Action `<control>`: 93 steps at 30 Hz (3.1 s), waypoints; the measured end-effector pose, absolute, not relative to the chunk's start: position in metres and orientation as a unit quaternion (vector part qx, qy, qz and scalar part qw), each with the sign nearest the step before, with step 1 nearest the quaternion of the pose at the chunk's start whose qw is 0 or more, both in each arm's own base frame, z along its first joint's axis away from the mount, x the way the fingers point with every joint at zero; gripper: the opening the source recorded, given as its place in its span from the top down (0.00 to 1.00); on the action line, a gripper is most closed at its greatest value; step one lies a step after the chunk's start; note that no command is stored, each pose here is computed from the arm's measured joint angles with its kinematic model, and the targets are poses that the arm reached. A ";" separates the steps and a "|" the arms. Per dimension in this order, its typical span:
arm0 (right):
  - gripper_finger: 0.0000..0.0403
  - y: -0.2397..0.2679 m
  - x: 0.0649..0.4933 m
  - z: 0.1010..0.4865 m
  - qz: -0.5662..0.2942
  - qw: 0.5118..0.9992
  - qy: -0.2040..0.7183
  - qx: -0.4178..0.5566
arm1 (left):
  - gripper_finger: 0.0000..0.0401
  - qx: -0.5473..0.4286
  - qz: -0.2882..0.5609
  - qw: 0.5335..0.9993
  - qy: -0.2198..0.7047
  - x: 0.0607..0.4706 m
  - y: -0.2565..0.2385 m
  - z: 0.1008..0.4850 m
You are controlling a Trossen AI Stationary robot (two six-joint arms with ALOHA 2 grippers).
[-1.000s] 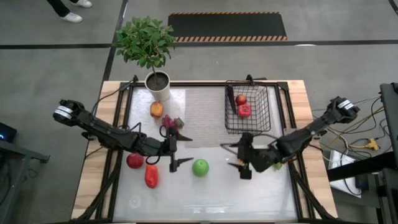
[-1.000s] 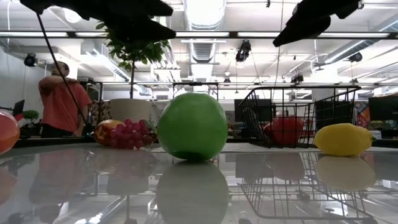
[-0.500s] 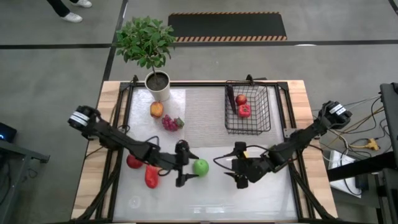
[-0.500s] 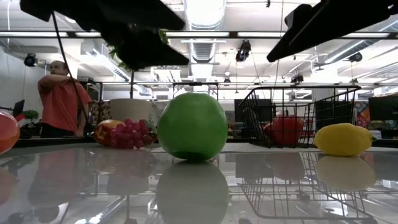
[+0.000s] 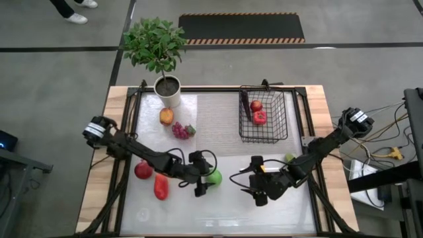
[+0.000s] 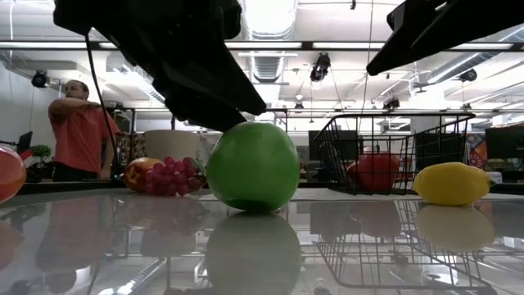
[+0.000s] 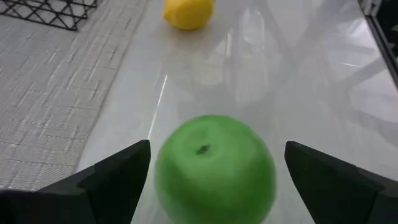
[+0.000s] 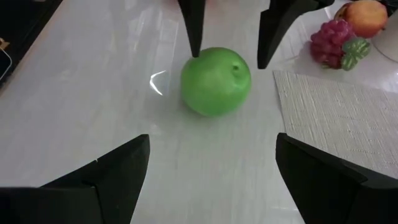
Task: Build produce basket
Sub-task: Put the green apple into the wire basket
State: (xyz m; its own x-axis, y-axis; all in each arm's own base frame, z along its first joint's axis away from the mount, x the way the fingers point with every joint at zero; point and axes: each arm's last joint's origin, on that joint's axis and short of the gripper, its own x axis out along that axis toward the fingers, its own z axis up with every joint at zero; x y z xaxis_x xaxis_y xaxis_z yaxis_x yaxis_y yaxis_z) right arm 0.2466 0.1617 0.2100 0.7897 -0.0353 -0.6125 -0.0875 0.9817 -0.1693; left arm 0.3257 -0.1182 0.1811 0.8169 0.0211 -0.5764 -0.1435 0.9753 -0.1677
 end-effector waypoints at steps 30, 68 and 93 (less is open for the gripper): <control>0.18 0.161 0.246 0.209 0.009 0.942 0.321 -0.097 | 0.28 -0.101 0.052 0.947 0.301 0.333 -0.115 0.167; 0.19 0.133 0.243 0.225 0.012 0.923 -0.234 -0.305 | 0.29 -0.040 -0.084 0.941 -0.326 0.286 -0.104 0.288; 0.72 0.126 0.282 0.263 -0.010 0.916 -0.232 -0.327 | 0.29 -0.052 -0.070 0.947 -0.308 0.287 -0.096 0.280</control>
State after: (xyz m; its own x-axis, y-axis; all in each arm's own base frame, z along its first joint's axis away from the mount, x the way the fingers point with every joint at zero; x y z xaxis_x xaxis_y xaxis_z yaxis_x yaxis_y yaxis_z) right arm 0.2819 0.1256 0.2629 0.8926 0.1335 0.4306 0.1693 0.7860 -0.5946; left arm 0.2868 -0.0961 0.2797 0.7998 -0.1012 0.5917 0.1655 0.9847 -0.0554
